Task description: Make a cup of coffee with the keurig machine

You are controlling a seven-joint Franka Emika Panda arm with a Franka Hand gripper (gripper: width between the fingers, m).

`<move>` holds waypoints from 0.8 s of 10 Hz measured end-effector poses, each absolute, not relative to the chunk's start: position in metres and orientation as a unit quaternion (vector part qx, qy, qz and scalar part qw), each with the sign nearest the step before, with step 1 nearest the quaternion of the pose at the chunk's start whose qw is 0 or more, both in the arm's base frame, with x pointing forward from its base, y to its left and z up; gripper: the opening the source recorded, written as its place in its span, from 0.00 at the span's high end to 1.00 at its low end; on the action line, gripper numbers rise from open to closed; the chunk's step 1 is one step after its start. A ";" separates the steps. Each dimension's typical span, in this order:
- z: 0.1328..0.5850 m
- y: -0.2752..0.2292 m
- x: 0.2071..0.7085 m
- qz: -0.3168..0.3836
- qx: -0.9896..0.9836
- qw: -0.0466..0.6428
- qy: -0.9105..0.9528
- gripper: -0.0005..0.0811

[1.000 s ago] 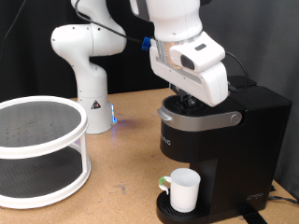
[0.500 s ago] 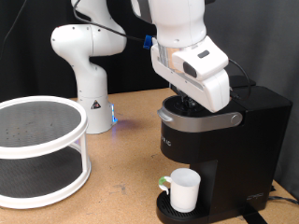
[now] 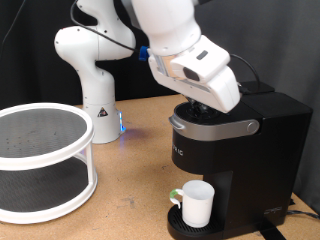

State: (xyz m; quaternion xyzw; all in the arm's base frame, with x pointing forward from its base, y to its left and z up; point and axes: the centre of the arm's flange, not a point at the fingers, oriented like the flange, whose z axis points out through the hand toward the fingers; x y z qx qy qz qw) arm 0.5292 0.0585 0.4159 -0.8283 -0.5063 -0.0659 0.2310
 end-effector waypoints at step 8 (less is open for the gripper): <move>0.448 -0.019 0.485 -0.201 -0.833 0.226 -0.464 0.99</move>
